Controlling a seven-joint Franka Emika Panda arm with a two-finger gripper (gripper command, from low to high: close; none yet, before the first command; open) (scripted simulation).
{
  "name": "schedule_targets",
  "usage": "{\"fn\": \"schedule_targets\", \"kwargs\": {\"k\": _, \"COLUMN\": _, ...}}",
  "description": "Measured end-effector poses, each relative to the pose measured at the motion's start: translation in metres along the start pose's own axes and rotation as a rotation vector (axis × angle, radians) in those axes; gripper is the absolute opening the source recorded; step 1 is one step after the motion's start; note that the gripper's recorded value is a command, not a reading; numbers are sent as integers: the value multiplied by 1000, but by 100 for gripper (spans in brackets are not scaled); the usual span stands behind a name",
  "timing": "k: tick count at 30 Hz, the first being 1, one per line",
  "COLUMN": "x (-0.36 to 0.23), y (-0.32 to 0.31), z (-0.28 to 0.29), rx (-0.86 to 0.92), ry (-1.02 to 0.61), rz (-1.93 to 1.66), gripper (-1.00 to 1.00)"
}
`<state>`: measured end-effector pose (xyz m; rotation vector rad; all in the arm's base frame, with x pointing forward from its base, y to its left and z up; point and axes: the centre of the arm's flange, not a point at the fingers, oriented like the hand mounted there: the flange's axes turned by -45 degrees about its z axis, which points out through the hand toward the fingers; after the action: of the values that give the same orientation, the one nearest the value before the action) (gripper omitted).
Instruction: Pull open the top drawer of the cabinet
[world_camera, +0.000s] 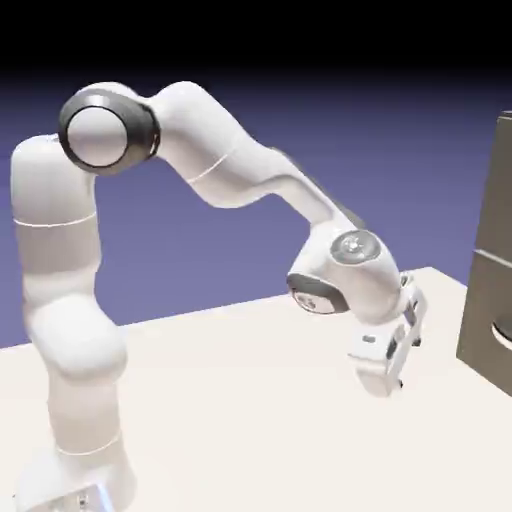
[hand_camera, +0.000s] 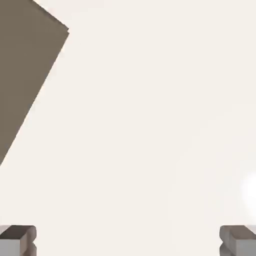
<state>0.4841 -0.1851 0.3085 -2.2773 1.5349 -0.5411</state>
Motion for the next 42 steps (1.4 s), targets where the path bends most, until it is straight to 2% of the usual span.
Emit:
{"fn": "schedule_targets", "kwargs": {"k": 11, "x": 74, "y": 31, "z": 33, "rx": 36, "ry": 147, "rz": 438, "gripper": 0}}
{"fn": "schedule_targets", "kwargs": {"k": 21, "x": 128, "y": 4, "z": 25, "rx": 238, "ry": 343, "rz": 634, "gripper": 0}}
{"fn": "schedule_targets", "kwargs": {"k": 32, "x": 135, "y": -109, "z": -4, "rx": 615, "ry": 447, "rz": 590, "gripper": 0}}
{"fn": "schedule_targets", "kwargs": {"k": 37, "x": 103, "y": -184, "z": -13, "rx": 804, "ry": 410, "rz": 490, "gripper": 0}}
{"fn": "schedule_targets", "kwargs": {"k": 42, "x": 43, "y": -264, "z": -13, "rx": 976, "ry": 308, "rz": 353, "gripper": 0}}
